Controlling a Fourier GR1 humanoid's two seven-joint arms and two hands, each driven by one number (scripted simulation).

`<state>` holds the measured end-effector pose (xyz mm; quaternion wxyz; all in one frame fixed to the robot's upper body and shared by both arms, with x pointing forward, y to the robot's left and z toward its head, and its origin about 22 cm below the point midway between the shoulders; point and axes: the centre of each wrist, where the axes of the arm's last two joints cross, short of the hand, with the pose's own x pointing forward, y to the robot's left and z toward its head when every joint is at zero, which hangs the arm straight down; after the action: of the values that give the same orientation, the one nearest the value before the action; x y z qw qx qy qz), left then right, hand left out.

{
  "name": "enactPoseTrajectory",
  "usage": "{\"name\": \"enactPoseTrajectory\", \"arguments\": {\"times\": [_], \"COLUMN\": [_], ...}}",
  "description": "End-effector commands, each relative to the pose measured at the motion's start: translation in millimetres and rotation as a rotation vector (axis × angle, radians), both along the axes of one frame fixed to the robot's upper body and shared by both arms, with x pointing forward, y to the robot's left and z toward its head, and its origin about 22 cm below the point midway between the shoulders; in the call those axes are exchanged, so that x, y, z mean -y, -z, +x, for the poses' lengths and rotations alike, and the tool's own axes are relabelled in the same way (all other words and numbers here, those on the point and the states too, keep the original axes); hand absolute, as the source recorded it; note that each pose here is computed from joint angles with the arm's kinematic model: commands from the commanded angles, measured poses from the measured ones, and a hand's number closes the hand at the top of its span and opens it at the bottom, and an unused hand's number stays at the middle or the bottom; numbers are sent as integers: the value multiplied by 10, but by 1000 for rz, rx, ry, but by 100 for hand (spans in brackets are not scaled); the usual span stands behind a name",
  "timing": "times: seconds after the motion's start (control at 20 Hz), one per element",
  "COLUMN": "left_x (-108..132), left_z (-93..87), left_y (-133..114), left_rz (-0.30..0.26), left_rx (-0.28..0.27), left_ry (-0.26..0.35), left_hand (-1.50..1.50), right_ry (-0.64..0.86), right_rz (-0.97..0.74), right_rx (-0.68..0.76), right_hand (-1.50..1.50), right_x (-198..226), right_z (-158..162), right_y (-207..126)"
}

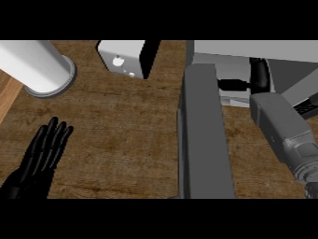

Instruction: Pick up the milk, place it into the microwave and close the microwave

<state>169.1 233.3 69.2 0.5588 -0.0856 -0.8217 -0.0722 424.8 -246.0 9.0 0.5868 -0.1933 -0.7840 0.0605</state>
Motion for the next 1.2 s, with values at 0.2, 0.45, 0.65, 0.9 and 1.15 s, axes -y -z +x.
{"name": "enactPoseTrajectory", "arguments": {"times": [0.2,0.45,0.65,0.9,1.15], "left_x": [61,115,378,533,682], "left_z": [63,195,280,548,570], "left_y": [169,198,231,381,483], "left_rz": [10,4,100,156,164], "left_rx": [-63,-87,-82,-117,-133], "left_ry": [57,116,214,315,330], "left_hand": [-150,-150,-150,150,150], "right_ry": [-102,-171,-191,-202,-242], "right_rz": [116,177,237,238,257], "right_rx": [2,-16,-18,0,8], "right_hand": [-150,-150,-150,-150,-150], "right_x": [-20,-79,-109,-68,171], "right_z": [-247,-348,-493,-642,-951], "right_y": [401,552,740,899,1142]}}
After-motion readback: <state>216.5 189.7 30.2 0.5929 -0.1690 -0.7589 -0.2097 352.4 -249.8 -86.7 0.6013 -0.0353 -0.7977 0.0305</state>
